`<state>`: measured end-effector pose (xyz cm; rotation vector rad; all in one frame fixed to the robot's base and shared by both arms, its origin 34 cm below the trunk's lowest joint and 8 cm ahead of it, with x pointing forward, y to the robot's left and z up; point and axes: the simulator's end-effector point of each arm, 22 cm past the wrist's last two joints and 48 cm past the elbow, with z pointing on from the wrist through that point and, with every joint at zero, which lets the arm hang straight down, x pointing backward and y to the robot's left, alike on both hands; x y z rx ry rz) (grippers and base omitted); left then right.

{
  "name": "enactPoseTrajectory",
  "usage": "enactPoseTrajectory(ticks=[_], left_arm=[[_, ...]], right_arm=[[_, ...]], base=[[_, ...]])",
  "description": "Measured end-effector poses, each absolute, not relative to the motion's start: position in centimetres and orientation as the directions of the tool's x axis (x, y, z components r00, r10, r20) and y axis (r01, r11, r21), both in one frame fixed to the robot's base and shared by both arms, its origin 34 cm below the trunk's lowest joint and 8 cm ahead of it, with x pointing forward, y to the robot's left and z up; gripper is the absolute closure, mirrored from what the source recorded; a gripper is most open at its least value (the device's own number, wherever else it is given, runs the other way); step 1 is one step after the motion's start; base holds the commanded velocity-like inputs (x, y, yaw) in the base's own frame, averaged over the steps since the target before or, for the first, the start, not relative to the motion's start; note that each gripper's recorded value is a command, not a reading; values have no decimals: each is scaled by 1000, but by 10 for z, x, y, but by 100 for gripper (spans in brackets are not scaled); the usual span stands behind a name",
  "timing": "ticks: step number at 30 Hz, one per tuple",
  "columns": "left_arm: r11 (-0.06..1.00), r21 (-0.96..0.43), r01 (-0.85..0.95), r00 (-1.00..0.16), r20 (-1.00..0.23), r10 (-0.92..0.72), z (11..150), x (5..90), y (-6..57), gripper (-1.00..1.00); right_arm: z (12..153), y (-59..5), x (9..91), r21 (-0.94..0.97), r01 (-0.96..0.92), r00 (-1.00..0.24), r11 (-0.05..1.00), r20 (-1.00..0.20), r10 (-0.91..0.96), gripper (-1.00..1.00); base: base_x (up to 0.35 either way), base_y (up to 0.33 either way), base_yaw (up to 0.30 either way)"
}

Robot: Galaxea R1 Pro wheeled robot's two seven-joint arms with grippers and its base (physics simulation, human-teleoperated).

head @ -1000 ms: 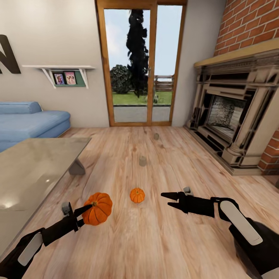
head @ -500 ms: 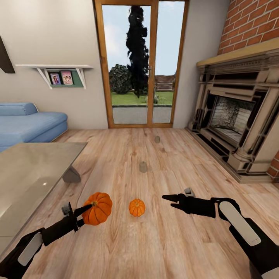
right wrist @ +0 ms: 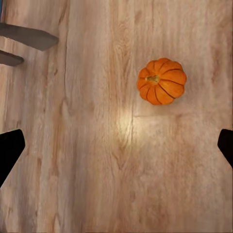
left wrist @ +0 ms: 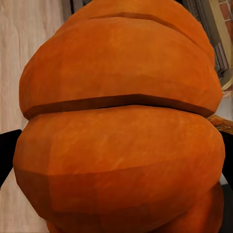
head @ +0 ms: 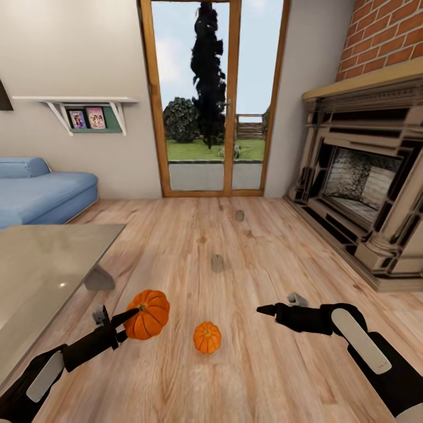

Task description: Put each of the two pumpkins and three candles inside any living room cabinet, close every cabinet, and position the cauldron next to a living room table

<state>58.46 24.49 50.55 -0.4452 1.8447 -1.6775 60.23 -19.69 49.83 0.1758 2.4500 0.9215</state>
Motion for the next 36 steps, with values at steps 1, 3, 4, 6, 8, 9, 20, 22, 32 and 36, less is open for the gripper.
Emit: enactPoseTrajectory(ticks=[1, 3, 4, 6, 8, 9, 20, 22, 32, 36], left_arm=[[143, -978, 155, -764, -210, -610, 509, 586, 244, 100], [147, -971, 187, -762, -237, -602, 521, 588, 241, 100], [151, -968, 200, -762, -250, -597, 525, 589, 240, 100], [153, -961, 232, -761, -277, -587, 537, 592, 236, 100], [193, -948, 252, -754, -317, -575, 544, 597, 234, 100], [216, -946, 243, -752, -325, -574, 541, 599, 234, 100], [281, -930, 239, -742, -361, -565, 548, 609, 235, 100], [277, -932, 233, -746, -354, -564, 547, 608, 235, 100], [258, -940, 222, -740, -335, -583, 549, 609, 239, 100], [255, -941, 221, -741, -332, -584, 549, 609, 239, 100]], right_arm=[[492, -204, 605, 626, -34, -856, 779, -421, 301, -100], [481, -222, 609, 574, 21, -844, 819, -428, 322, -100], [476, -228, 609, 553, 39, -842, 832, -430, 326, -100], [468, -241, 610, 503, 80, -839, 860, -432, 331, -100], [461, -253, 612, 457, 127, -827, 881, -441, 348, -100], [457, -257, 613, 441, 148, -822, 885, -443, 358, -100], [437, -243, 607, 403, 180, -833, 897, -423, 357, -100], [432, -240, 604, 385, 167, -840, 908, -426, 335, -100], [430, -212, 601, 400, 143, -853, 905, -415, 318, -100], [431, -210, 601, 403, 134, -855, 905, -414, 312, -100]], base=[[342, 0, 0], [342, 0, 0], [342, 0, 0], [331, 0, 0], [183, 0, 0], [91, 0, 0], [14, 0, 0], [0, 0, 0], [128, 0, 0], [77, 0, 0]])
